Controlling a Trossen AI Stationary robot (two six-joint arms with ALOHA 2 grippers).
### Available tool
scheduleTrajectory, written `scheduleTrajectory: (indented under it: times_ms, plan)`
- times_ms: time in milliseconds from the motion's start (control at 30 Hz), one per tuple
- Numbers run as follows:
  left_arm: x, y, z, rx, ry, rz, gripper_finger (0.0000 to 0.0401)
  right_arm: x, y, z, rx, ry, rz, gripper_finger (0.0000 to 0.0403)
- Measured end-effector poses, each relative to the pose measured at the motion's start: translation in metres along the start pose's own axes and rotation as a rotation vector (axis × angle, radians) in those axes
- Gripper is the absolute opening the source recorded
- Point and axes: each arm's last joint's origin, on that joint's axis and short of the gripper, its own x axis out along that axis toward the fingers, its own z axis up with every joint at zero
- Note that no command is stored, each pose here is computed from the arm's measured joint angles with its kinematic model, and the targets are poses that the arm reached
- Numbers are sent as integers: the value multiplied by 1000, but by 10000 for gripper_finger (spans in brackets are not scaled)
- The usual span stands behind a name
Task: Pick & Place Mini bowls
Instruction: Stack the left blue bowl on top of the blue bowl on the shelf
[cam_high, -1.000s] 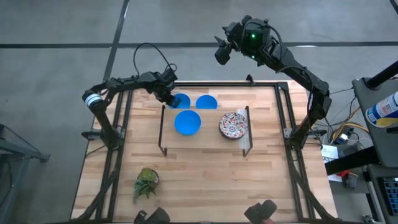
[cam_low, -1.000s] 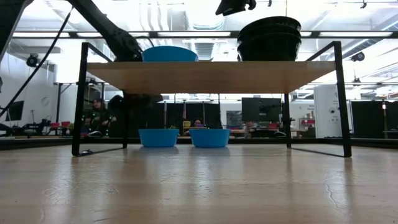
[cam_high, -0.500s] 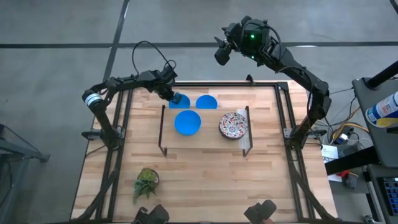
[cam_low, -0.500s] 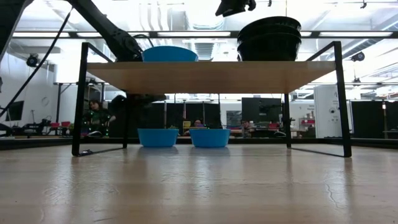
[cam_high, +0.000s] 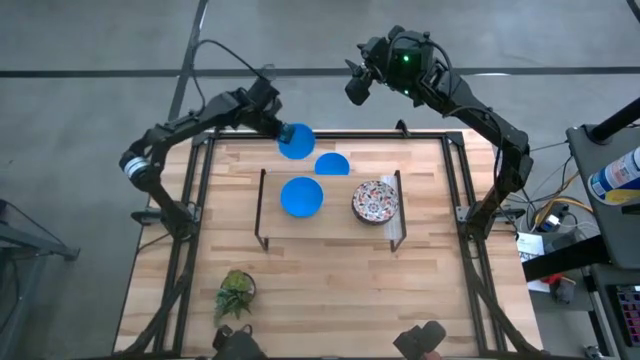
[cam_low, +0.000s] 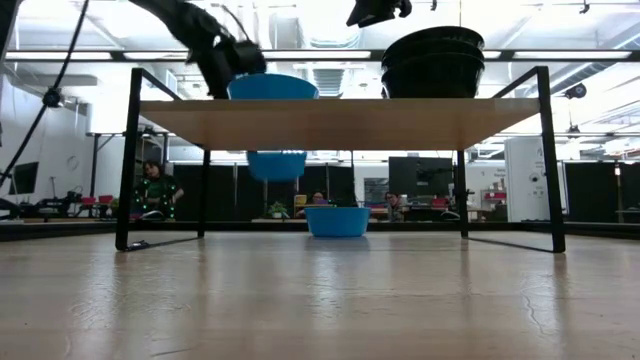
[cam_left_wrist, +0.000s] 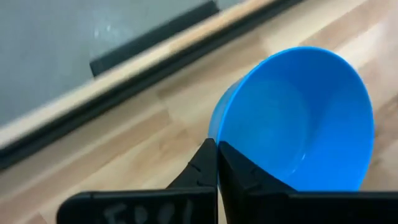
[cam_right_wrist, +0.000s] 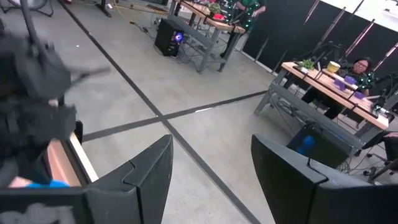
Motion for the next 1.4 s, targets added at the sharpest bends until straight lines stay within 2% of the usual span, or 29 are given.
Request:
scheduleTrajectory:
  times_ms: [200,300,433,700,900,1000,1167,1400]
  plan:
    - [-51,-8,21,-22,-24,-15,0,0,0,0,-21,1,-4,215]
    - [-74,-14,26,-30,8,-108,0,0,-1,0,-37,2,-7,215]
    - [-99,-29,25,-8,55,-255,0,0,-1,0,-36,3,-10,215]
    - [-135,-72,1,159,117,-338,0,1,-6,-2,-15,7,-24,215]
    - [-138,-100,-18,322,150,-393,0,2,-8,-2,0,10,-37,215]
    - [-132,-108,-27,375,172,-354,0,2,-8,-2,-3,13,-46,215]
    - [-126,-110,-33,424,188,-300,0,1,-8,-2,29,13,-47,215]
    - [-104,-112,-38,426,209,-318,0,1,-8,-2,45,11,-46,215]
